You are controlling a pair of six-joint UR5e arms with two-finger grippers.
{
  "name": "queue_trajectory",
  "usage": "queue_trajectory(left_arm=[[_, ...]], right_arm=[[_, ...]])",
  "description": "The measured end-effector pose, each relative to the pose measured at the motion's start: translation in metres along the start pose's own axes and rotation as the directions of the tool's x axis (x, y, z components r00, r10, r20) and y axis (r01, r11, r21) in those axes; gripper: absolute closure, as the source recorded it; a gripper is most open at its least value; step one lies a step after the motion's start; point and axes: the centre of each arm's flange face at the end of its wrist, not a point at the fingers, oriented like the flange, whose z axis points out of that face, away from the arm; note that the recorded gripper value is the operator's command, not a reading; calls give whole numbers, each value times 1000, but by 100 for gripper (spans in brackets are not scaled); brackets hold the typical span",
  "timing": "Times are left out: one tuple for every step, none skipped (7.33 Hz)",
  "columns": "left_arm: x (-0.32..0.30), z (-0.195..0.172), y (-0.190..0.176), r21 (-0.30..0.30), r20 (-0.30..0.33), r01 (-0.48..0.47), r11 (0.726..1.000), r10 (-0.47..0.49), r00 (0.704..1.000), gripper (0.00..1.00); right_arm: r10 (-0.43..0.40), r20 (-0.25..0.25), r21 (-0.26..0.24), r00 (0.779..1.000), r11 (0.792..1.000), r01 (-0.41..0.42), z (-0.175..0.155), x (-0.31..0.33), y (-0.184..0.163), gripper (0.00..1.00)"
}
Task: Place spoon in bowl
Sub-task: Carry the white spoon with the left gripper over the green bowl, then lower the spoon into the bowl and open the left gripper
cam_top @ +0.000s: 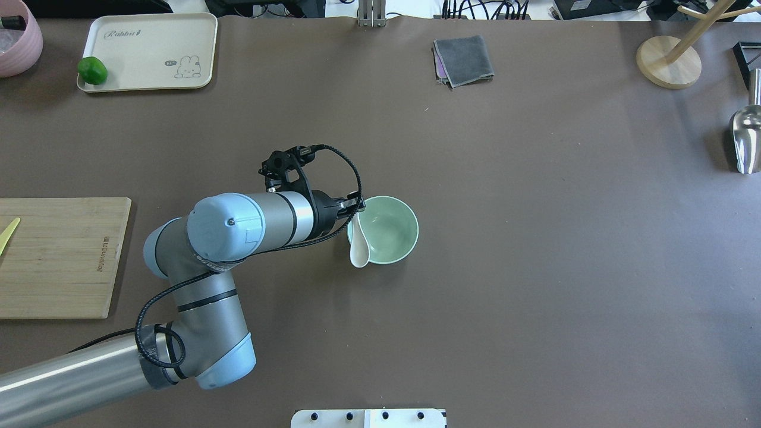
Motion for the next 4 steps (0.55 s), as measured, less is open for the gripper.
queue_trajectory(left_arm=[[12,10,-1,17,-2,25,1000,-25,1000,100],[20,17,-2,35,-2,42,998,-42,999,50],[21,21,-3,46,0,49,998,-49,999,3],[19,24,-4,61,3,49,997,-50,999,2]], right_arm=[[1,0,0,1000,1000,-1,0,0,0,0],[2,0,-1,1000,1000,-2,0,0,0,0],[2,0,-1,1000,1000,-2,0,0,0,0],[3,-1,-2,1000,1000,-3,1,1,0,0]])
